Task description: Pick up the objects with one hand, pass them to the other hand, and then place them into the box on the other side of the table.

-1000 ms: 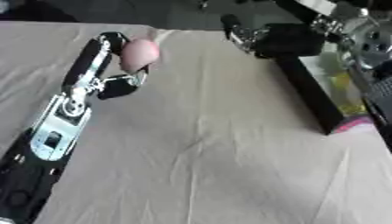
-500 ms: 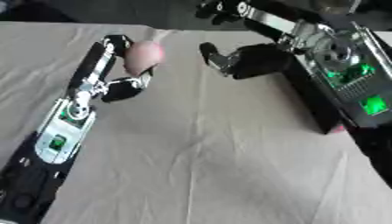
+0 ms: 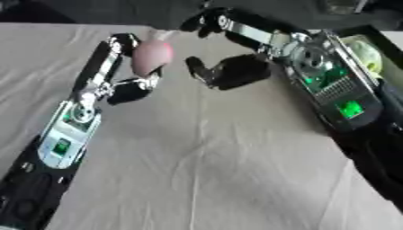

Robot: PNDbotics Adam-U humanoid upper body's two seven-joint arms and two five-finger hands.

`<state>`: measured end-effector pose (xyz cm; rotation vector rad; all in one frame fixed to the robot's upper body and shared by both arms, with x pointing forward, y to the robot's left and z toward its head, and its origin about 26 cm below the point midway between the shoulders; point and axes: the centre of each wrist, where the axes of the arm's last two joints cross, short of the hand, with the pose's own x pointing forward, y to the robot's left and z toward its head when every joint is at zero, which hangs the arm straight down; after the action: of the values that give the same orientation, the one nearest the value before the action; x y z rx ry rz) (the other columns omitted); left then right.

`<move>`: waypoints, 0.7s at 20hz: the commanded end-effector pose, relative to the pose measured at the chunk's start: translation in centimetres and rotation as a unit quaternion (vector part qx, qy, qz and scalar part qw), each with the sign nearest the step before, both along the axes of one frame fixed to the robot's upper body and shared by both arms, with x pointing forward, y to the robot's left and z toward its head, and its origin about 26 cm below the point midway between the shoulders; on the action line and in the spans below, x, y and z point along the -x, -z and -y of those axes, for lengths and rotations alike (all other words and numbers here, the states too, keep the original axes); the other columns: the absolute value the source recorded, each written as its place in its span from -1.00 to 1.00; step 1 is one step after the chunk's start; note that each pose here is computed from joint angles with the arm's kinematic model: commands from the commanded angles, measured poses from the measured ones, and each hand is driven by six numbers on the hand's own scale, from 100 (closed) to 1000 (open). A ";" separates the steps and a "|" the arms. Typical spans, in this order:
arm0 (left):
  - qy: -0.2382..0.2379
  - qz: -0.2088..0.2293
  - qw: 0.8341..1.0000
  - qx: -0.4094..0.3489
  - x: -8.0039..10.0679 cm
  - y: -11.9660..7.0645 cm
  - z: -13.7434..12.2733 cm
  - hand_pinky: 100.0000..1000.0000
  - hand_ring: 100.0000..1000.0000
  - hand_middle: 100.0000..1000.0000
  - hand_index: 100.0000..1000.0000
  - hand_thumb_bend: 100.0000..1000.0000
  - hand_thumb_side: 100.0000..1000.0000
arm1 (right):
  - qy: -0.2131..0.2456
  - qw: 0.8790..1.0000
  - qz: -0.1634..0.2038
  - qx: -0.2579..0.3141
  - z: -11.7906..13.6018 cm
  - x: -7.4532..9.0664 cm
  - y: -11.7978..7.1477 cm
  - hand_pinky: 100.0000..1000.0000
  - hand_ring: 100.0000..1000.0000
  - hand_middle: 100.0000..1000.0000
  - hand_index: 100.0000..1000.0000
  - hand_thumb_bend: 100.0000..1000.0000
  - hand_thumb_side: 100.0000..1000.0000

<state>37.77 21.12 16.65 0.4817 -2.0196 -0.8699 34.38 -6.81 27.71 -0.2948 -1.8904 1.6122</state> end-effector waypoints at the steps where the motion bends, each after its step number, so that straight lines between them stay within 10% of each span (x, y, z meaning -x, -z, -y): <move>1: 0.019 0.018 1.000 0.002 0.2 -1.3 0.7 0.35 0.15 0.02 -0.12 -1.00 -0.88 | 0.002 1.000 0.024 0.000 -0.5 0.0 -0.7 0.89 0.73 0.71 0.80 -1.00 -0.32; 14: 0.053 0.020 0.998 -0.004 0.5 -1.7 2.0 0.35 0.15 0.02 -0.13 -1.00 -0.89 | 0.002 1.000 0.026 0.013 -1.4 -0.7 0.3 0.88 0.73 0.72 0.84 -1.00 -0.30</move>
<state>37.38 19.55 17.08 0.4068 -2.0514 -0.9299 35.27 -5.67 26.49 -0.3351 -1.8765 1.6341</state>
